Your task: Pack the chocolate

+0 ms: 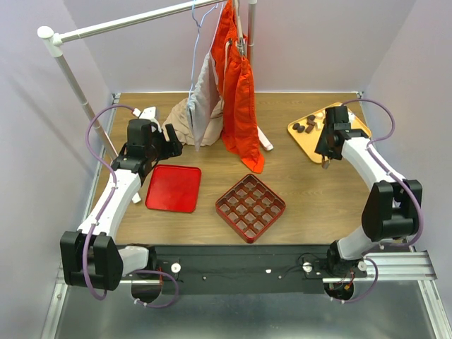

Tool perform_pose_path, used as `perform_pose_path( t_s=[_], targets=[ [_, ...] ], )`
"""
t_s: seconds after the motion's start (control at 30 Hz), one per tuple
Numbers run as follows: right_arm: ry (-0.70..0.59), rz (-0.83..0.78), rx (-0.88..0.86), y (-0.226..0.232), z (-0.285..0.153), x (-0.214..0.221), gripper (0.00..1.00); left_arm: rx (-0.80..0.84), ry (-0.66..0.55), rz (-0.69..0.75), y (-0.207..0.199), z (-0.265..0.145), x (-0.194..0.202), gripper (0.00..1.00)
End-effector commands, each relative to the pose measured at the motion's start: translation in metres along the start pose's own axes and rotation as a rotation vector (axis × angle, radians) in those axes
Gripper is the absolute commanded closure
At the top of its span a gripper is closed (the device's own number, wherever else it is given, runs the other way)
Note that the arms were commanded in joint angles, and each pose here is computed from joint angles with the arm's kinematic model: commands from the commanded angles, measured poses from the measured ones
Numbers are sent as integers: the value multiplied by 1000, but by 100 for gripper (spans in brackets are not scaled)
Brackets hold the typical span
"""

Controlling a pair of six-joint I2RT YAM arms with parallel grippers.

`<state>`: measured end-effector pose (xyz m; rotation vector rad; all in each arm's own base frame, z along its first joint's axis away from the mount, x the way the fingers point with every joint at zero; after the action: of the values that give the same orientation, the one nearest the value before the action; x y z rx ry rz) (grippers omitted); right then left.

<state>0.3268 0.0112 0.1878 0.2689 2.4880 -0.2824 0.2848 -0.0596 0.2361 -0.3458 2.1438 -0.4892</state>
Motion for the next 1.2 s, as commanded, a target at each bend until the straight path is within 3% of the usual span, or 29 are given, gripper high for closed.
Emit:
perform_pose_path(
  t_s=[0.0,0.5,0.73,0.8,0.87,0.97,1.17],
  targets=[
    [11,-6,26,-3,12,3,47,-3,-10,13,-2,0,-5,15],
    [17,-11,30,-8,15,6,46,2,-4,1,-3,5,-5,15],
    [3,0,57,-11,14,2,53,-4,-6,2,-2,3,-5,15],
    [-8,5,63,-12,12,0,63,-7,-7,2,-2,2,-4,15],
    [-35,16,71,-15,5,-3,81,-2,-4,1,-2,2,-4,15],
    [-73,24,51,-16,-8,-9,95,-4,-6,1,-2,1,-3,15],
    [-121,55,-74,-15,-38,-9,99,-6,-8,-2,-2,-1,-3,15]
  ],
)
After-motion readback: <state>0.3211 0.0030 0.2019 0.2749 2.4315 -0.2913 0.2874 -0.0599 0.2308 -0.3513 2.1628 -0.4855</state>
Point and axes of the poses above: each gripper's point midway between its finger pads, its own z axis out along the fingers, its own y axis along the line the jaws close on, x = y × z, the point moved 9 cm from there along -z, back along the fingers, and after that the axes turned 10 degrees about -z, right-handed, at the moved point
